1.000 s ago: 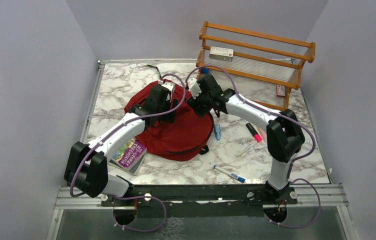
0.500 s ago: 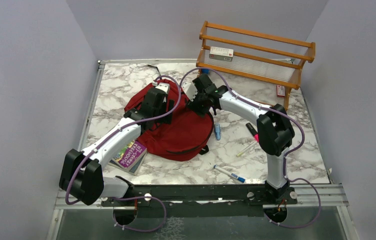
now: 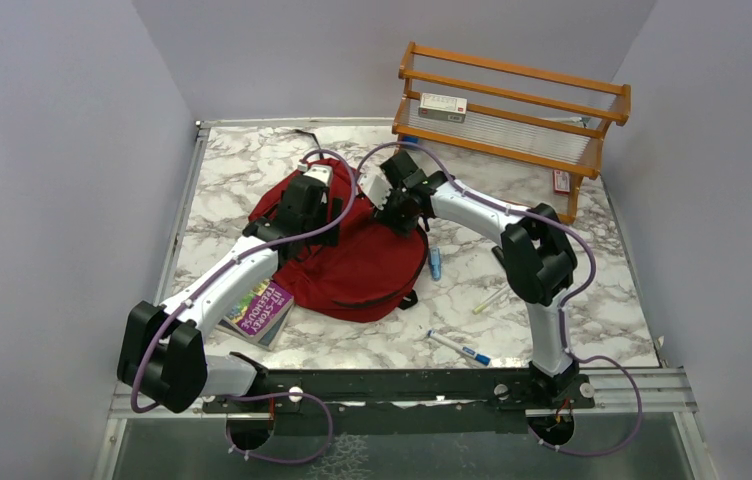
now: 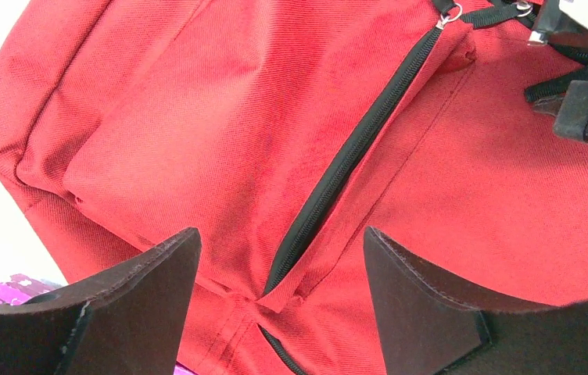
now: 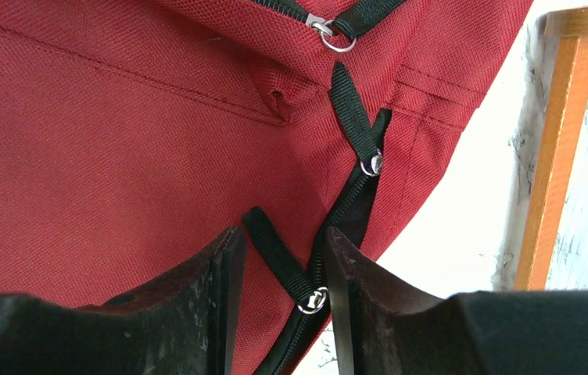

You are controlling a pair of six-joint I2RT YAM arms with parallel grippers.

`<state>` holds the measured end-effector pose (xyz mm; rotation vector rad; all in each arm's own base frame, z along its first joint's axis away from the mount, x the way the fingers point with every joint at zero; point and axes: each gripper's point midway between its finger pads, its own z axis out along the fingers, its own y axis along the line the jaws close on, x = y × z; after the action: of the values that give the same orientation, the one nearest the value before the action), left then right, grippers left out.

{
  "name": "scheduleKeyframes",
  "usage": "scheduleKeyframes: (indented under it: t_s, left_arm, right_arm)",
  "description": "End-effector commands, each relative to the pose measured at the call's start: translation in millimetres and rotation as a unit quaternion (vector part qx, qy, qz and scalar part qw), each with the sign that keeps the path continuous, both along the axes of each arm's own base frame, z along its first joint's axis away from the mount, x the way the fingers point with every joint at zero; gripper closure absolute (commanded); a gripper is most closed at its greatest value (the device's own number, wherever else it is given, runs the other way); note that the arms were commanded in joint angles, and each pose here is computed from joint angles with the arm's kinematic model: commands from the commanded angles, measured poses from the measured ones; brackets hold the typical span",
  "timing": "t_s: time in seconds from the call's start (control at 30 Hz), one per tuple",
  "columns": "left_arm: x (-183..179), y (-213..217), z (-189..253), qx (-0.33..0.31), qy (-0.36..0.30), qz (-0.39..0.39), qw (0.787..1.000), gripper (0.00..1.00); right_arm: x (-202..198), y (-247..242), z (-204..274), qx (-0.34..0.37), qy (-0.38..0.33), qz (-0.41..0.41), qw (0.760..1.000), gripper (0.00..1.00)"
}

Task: Pack the student bag
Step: Unzip the student bag at the center of the board.

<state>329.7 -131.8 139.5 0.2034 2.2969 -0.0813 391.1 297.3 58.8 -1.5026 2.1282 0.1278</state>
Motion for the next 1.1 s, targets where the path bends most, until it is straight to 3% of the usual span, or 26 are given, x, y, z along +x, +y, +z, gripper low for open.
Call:
scheduleKeyframes:
  t_s: [0.0, 0.27, 0.4, 0.8, 1.07]
  left_arm:
    - [5, 6, 11, -0.007, -0.023, 0.015, 1.000, 0.23]
    - [5, 8, 11, -0.007, -0.024, 0.015, 1.000, 0.23]
    - [6, 11, 12, -0.006, -0.025, 0.018, 0.999, 0.23]
    - [7, 11, 10, -0.003, -0.023, 0.017, 1.000, 0.22]
    - [16, -16, 30, -0.061, -0.057, -0.037, 0.996, 0.19]
  right_arm:
    - [-4, -1, -12, -0.010, 0.022, 0.009, 1.000, 0.57]
    - [2, 3, 8, 0.020, -0.013, -0.003, 1.000, 0.75]
    - [11, 6, 25, 0.047, -0.044, -0.021, 0.998, 0.99]
    - [18, 7, 86, 0.175, -0.117, -0.109, 0.971, 0.99]
    - [11, 6, 104, 0.287, -0.106, -0.192, 0.933, 1.00]
